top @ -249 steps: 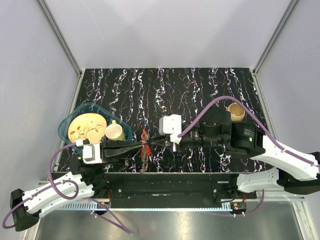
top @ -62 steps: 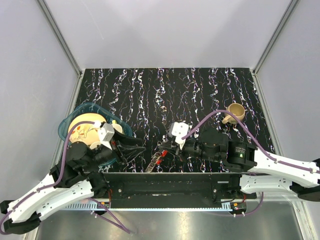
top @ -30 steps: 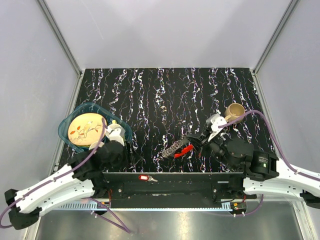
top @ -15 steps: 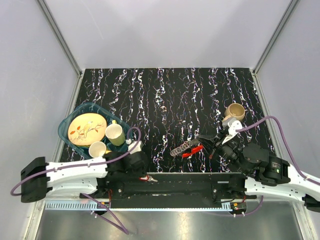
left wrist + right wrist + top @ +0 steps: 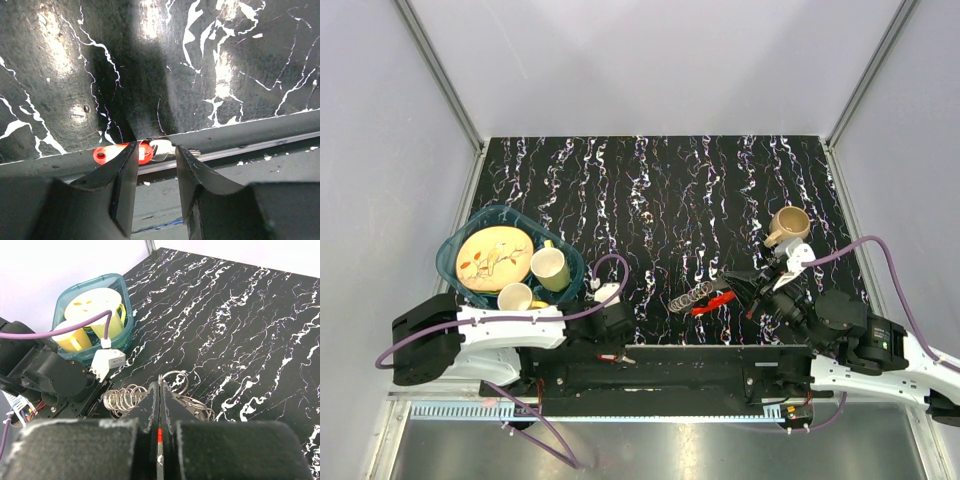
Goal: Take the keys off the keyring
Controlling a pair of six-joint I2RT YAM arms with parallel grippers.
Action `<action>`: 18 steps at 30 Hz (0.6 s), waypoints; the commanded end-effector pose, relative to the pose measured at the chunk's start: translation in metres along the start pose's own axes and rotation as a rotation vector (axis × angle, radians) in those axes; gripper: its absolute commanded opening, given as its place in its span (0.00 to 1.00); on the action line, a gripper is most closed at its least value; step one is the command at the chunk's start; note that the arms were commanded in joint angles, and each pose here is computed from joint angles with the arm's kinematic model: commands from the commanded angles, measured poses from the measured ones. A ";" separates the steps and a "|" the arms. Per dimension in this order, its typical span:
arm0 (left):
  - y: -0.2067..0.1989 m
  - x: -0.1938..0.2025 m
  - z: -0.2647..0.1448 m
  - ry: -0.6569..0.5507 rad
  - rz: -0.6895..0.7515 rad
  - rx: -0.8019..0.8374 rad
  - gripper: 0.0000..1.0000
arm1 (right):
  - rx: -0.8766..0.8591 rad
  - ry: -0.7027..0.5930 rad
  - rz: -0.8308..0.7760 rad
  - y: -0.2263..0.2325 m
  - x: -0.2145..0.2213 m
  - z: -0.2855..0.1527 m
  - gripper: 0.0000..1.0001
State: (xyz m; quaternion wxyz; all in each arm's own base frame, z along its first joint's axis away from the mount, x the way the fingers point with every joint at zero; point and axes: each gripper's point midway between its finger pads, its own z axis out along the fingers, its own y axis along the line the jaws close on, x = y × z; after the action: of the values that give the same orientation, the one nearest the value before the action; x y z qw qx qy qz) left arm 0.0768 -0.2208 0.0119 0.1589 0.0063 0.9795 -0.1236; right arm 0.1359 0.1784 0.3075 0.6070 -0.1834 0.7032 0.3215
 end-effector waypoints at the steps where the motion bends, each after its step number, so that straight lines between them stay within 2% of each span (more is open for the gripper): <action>1: -0.016 -0.002 -0.003 0.001 -0.015 0.037 0.38 | 0.019 -0.042 0.033 -0.003 -0.011 -0.001 0.00; 18: 0.007 0.006 -0.001 0.014 -0.010 -0.022 0.34 | 0.027 -0.044 0.023 -0.005 -0.012 -0.002 0.00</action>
State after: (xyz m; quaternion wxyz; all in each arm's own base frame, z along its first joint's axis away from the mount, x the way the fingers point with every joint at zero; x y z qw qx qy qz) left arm 0.0735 -0.2154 0.0046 0.1504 0.0064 0.9828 -0.1072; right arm 0.1363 0.1752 0.3023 0.6059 -0.1847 0.7071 0.3142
